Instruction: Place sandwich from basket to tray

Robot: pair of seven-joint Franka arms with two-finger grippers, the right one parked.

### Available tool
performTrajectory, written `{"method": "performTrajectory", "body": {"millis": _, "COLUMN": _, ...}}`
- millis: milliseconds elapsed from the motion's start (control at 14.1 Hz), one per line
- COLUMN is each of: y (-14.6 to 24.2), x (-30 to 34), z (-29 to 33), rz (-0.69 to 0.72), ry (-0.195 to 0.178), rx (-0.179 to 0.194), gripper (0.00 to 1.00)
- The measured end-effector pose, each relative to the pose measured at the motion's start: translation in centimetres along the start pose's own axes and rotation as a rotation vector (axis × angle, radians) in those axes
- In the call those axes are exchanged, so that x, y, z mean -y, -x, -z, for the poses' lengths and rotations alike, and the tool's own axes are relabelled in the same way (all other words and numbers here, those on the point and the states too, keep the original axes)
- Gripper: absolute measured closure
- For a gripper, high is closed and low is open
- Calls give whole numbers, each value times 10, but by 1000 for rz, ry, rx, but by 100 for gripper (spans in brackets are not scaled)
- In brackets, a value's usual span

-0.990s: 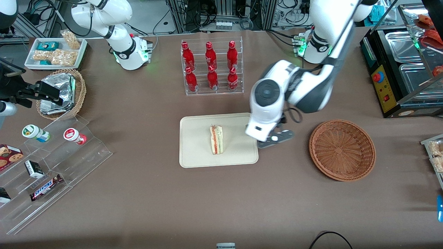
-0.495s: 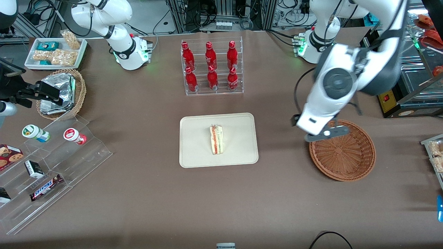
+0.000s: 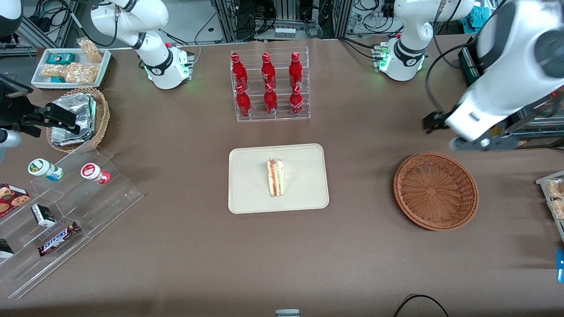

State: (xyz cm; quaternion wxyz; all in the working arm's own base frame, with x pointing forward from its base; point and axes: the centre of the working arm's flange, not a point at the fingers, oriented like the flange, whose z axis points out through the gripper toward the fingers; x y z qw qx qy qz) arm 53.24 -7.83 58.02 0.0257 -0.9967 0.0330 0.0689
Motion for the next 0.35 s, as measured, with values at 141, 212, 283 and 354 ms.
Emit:
{"method": "performTrajectory", "body": {"millis": 141, "y": 7, "x": 41, "z": 30, "rz": -8, "ry": 15, "rx": -39, "gripper": 0}}
{"method": "performTrajectory", "body": {"millis": 212, "y": 9, "x": 60, "z": 38, "rz": -5, "ry": 20, "rx": -57, "gripper": 0}}
{"method": "performTrajectory", "body": {"millis": 283, "y": 10, "x": 76, "z": 43, "rz": 4, "ry": 27, "rx": -68, "gripper": 0}}
{"method": "performTrajectory", "body": {"millis": 354, "y": 11, "x": 88, "z": 44, "rz": 13, "ry": 45, "rx": -73, "gripper": 0}}
